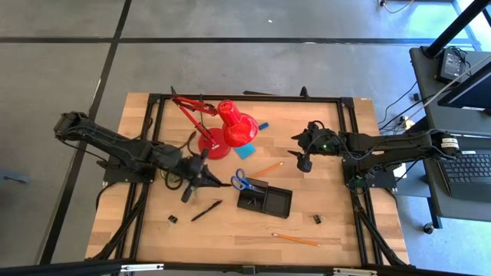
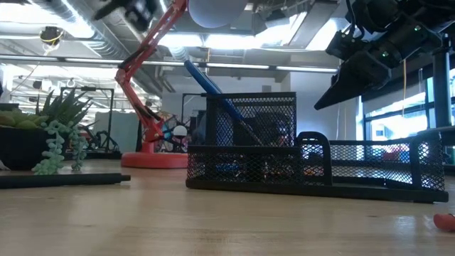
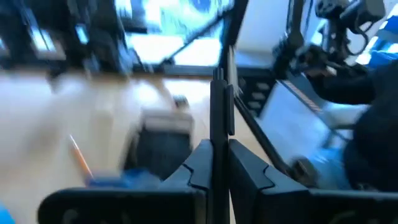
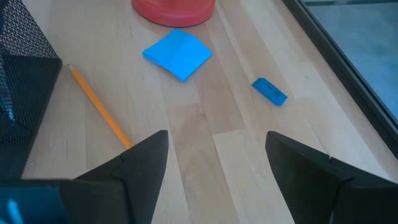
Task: Pick and place office supplies into organizer
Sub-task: Put the top black mechanical pen into the desk organizer
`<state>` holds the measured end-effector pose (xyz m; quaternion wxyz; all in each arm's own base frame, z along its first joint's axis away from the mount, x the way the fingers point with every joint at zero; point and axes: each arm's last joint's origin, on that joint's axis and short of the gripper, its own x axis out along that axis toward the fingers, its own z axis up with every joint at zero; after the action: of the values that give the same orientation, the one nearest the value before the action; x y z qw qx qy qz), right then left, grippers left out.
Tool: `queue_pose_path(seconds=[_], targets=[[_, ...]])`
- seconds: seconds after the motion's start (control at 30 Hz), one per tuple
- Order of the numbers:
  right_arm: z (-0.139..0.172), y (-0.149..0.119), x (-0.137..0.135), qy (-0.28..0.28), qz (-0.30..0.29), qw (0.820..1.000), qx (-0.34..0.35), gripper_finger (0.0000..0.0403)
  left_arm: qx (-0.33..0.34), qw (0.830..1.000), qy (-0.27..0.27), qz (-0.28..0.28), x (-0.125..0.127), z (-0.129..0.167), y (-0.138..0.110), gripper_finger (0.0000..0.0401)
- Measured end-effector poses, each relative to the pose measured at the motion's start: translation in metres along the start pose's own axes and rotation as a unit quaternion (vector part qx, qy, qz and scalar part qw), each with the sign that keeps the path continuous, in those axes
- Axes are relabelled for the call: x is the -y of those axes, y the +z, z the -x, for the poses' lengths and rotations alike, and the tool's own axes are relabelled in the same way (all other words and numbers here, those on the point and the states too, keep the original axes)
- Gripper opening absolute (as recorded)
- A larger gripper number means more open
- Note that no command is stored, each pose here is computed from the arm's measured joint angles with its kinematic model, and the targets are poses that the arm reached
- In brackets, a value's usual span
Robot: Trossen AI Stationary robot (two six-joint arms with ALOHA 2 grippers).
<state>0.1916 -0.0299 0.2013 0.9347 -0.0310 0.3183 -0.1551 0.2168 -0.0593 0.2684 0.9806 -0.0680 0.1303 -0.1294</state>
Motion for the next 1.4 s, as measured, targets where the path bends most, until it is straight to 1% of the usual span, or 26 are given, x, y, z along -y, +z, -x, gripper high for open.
queue_pose_path(seconds=[0.1,0.27,0.33,0.47,0.57,0.8,0.87,0.97,1.03,1.1,1.23,1.3,1.4], targets=[[0.0,0.0,0.0,0.0,-0.002,1.0,0.0,0.0273,0.046,0.997,0.018,-0.051,-0.001,-0.006,0.007,0.0024],[0.0,0.0,0.0,0.0,-0.002,1.0,0.0,0.0273,0.117,0.989,0.024,-0.089,-0.004,-0.022,0.008,0.0024],[0.0,0.0,0.0,0.0,-0.003,1.0,0.0,0.0273,0.154,0.982,0.018,-0.107,-0.005,-0.029,0.006,0.0024],[0.0,0.0,0.0,0.0,-0.003,1.0,0.0,0.0273,0.222,0.965,-0.015,-0.136,-0.008,-0.044,0.001,0.0024],[0.0,0.0,0.0,0.0,-0.004,1.0,0.0,0.0273,0.248,0.955,-0.031,-0.16,-0.011,-0.057,-0.007,0.0024],[0.0,0.0,0.0,0.001,-0.029,1.0,0.002,0.0273,0.308,0.935,-0.034,-0.172,-0.023,-0.079,-0.027,0.0024],[0.0,0.004,-0.002,0.012,-0.03,0.999,0.021,0.0273,0.316,0.933,-0.031,-0.171,-0.027,-0.083,-0.032,0.0024],[0.003,0.016,-0.008,0.051,-0.028,0.995,0.081,0.0273,0.314,0.934,-0.022,-0.167,-0.035,-0.088,-0.04,0.0024],[0.006,0.026,-0.014,0.085,-0.02,0.987,0.135,0.0273,0.311,0.936,-0.015,-0.162,-0.04,-0.09,-0.042,0.0024],[0.012,0.036,-0.02,0.122,-0.009,0.973,0.194,0.0273,0.309,0.938,-0.01,-0.155,-0.044,-0.09,-0.043,0.0024],[0.027,0.054,-0.034,0.2,0.029,0.931,0.305,0.0273,0.309,0.939,0.002,-0.153,-0.051,-0.09,-0.042,0.0024],[0.033,0.058,-0.04,0.215,0.045,0.914,0.342,0.0273,0.309,0.939,0.006,-0.153,-0.053,-0.089,-0.042,0.0024],[0.037,0.063,-0.046,0.216,0.066,0.899,0.376,0.0273,0.307,0.939,0.007,-0.153,-0.055,-0.089,-0.042,0.0024]])
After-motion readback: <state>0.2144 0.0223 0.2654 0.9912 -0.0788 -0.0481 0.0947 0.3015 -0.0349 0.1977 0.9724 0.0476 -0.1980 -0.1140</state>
